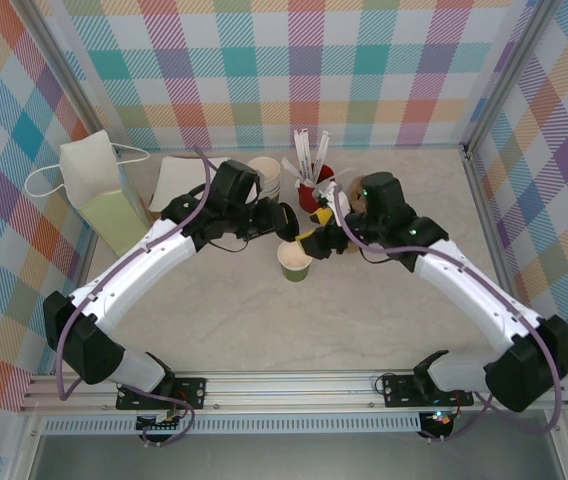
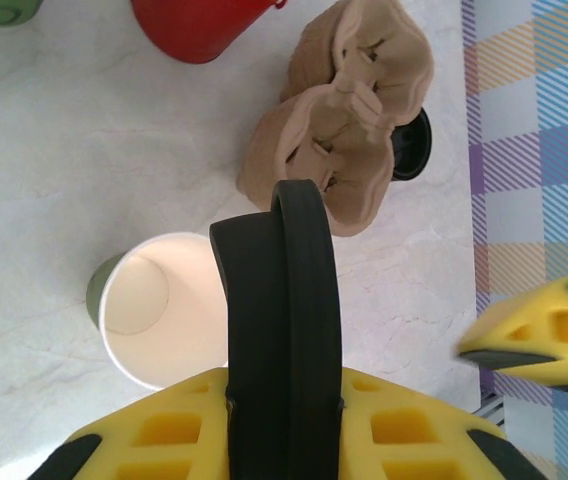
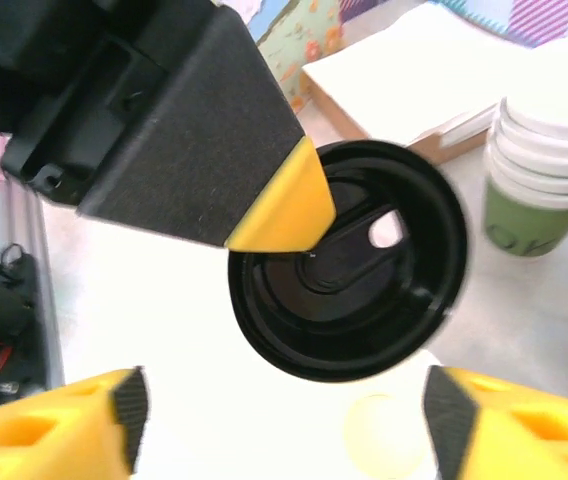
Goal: Pack the takeout coffee
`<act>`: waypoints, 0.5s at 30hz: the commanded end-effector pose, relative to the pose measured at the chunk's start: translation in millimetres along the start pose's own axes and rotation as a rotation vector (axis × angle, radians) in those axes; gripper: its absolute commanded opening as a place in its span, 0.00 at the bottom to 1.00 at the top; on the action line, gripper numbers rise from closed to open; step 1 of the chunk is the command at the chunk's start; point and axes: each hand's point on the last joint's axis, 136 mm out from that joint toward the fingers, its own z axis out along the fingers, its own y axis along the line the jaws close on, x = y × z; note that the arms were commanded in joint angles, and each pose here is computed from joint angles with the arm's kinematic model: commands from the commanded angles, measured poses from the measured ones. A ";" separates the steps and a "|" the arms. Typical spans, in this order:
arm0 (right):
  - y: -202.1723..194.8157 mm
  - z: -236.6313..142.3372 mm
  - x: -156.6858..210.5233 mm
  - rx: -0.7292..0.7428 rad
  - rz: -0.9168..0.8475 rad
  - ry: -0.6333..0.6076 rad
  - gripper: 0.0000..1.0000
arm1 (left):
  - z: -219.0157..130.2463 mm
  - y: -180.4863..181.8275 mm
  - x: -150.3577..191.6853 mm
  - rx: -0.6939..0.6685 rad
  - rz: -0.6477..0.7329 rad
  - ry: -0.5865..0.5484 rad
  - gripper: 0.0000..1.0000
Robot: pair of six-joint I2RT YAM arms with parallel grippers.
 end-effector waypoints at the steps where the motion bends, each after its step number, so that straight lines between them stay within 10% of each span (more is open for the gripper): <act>1: -7.3 -4.9 -2.4 0.096 -0.126 -0.045 0.84 | -16.9 -8.5 -3.0 0.019 -0.081 -0.024 0.11; 15: 3.4 21.0 -14.6 0.239 -0.583 -0.148 1.00 | -21.7 -29.8 0.1 0.165 -0.260 -0.005 0.08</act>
